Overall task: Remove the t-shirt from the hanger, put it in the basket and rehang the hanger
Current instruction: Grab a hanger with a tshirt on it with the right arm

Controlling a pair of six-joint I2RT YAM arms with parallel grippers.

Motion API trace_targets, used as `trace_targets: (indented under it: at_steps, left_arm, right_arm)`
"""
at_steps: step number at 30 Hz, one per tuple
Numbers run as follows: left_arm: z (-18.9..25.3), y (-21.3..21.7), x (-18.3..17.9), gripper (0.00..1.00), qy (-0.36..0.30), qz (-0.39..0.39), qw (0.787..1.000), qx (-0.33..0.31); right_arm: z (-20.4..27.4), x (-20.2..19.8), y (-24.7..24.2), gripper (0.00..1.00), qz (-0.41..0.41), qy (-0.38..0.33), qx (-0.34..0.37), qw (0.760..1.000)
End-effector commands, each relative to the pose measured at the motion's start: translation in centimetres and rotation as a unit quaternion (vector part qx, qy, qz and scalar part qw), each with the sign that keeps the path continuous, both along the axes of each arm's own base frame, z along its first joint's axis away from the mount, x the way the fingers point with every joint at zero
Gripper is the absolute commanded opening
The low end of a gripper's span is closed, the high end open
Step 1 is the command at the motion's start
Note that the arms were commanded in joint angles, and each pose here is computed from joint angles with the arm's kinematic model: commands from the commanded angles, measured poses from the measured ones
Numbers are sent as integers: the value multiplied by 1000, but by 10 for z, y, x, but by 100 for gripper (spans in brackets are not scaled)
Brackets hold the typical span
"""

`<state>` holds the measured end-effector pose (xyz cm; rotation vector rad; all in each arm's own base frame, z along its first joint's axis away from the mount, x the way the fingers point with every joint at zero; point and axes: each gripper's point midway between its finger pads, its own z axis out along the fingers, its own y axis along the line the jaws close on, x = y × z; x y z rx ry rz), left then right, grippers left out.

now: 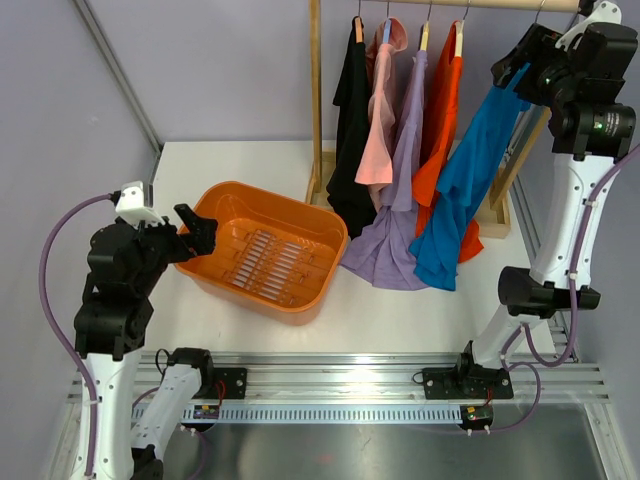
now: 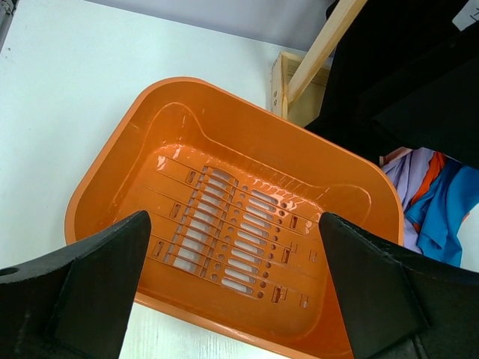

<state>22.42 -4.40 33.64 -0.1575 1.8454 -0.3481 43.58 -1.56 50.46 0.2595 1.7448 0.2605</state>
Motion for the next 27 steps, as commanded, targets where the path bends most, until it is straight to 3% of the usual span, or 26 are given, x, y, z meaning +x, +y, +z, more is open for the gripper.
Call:
trace_targets:
  at_steps: [1,9,13,21,25,27]
  left_arm:
    - [10,-3,6,99,-23,-3,1000,-12]
    - [4,-4,11,99,-16,-4,1000,-18]
    - [2,-7,13,99,-16,-9,1000,-22]
    - [0,-11,14,99,-15,-19,999,-29]
    - [0,-19,14,99,-21,-40,998,-39]
    - [2,-28,12,99,-25,-64,997,-47]
  right_arm:
    - [27,10,-9,80,-27,-54,8,998]
    - [-2,37,-21,74,-44,-22,-15,999]
    - [-7,39,-26,62,-52,-16,-29,998]
    - [4,20,-38,16,-68,-33,-77,994]
    - [5,10,-56,0,-74,-30,-77,994]
    - [5,3,-72,0,-76,-28,-77,994]
